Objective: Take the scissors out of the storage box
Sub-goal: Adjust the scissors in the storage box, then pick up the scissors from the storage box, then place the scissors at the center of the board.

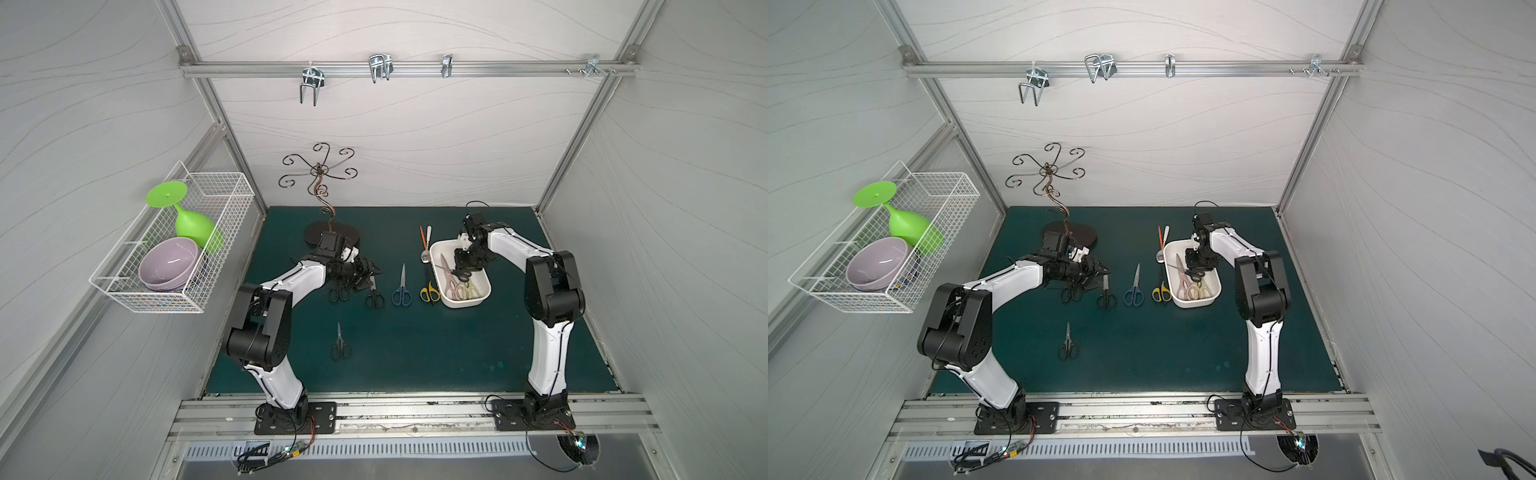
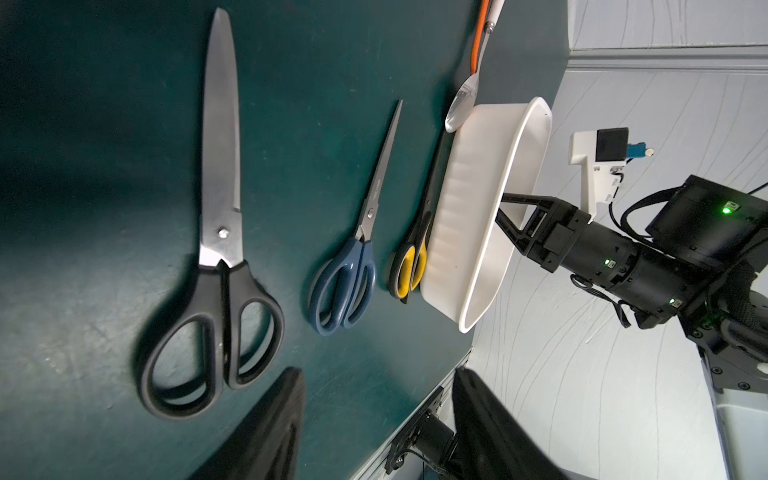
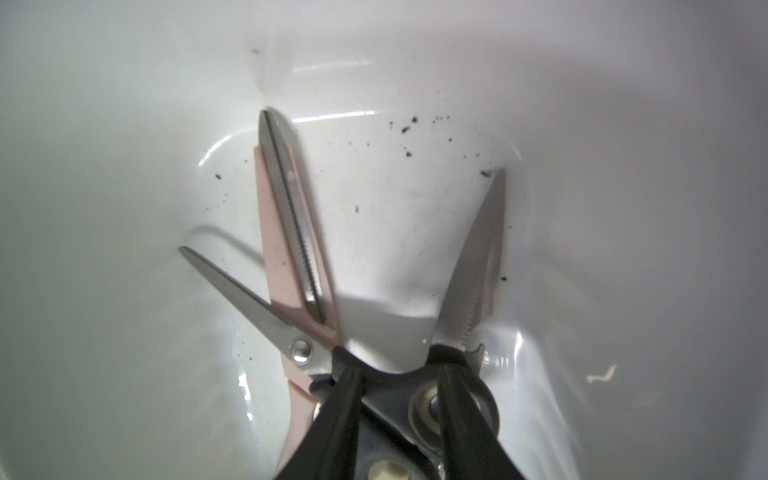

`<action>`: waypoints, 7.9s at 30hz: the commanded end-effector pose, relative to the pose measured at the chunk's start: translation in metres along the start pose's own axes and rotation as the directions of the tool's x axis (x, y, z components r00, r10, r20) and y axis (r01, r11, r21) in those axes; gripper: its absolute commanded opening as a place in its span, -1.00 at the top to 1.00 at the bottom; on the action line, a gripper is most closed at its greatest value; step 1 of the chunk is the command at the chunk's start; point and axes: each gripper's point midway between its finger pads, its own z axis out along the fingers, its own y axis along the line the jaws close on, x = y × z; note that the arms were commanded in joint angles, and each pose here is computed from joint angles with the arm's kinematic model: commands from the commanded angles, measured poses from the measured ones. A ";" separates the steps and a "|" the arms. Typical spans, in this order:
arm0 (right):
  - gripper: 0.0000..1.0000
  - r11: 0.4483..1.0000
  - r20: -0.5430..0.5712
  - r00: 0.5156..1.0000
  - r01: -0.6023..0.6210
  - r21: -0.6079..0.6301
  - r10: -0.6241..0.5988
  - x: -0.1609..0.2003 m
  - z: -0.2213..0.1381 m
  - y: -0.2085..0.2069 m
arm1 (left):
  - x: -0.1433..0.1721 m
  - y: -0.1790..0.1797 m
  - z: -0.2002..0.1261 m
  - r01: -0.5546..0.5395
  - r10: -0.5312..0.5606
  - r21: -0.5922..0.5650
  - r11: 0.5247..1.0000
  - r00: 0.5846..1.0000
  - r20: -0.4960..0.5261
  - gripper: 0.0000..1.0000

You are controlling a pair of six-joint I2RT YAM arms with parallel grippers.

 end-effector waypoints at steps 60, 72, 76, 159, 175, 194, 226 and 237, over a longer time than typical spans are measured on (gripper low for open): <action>0.41 0.981 -0.072 0.991 0.125 0.146 -0.115 0.036 -0.008 -0.019 | 0.002 -0.017 -0.006 -0.039 0.038 0.024 0.999 0.999 0.012 -0.22; 0.47 0.983 -0.064 0.990 0.135 0.123 -0.128 0.031 0.000 -0.016 | 0.005 -0.018 -0.005 -0.046 0.046 0.019 0.999 0.999 0.007 -0.22; 0.54 0.987 -0.071 0.990 0.131 0.088 -0.125 0.033 0.002 -0.010 | 0.005 -0.020 -0.005 -0.039 0.039 0.028 0.999 0.999 0.006 -0.21; 0.21 0.922 0.236 0.955 -0.081 -0.379 0.181 0.057 -0.135 0.147 | 0.094 -0.137 0.034 -0.373 0.379 0.298 0.879 0.925 0.040 0.90; 0.13 0.936 0.316 0.924 -0.104 -0.335 0.216 0.043 -0.152 0.099 | 0.155 -0.012 -0.032 -0.308 0.306 0.025 0.951 0.926 -0.221 0.80; 0.14 0.939 0.311 0.927 -0.100 -0.328 0.207 0.045 -0.140 0.096 | 0.190 0.076 -0.014 -0.136 0.094 -0.108 0.985 0.941 -0.324 0.77; 0.16 0.994 0.245 0.969 -0.019 -0.110 0.045 0.045 -0.109 0.060 | 0.123 0.036 -0.054 -0.238 0.215 -0.319 0.917 0.971 -0.105 0.06; 0.36 0.997 0.120 0.993 -0.001 0.080 -0.009 0.054 -0.063 0.026 | 0.020 -0.024 -0.009 -0.164 0.175 -0.091 0.982 0.975 0.138 0.07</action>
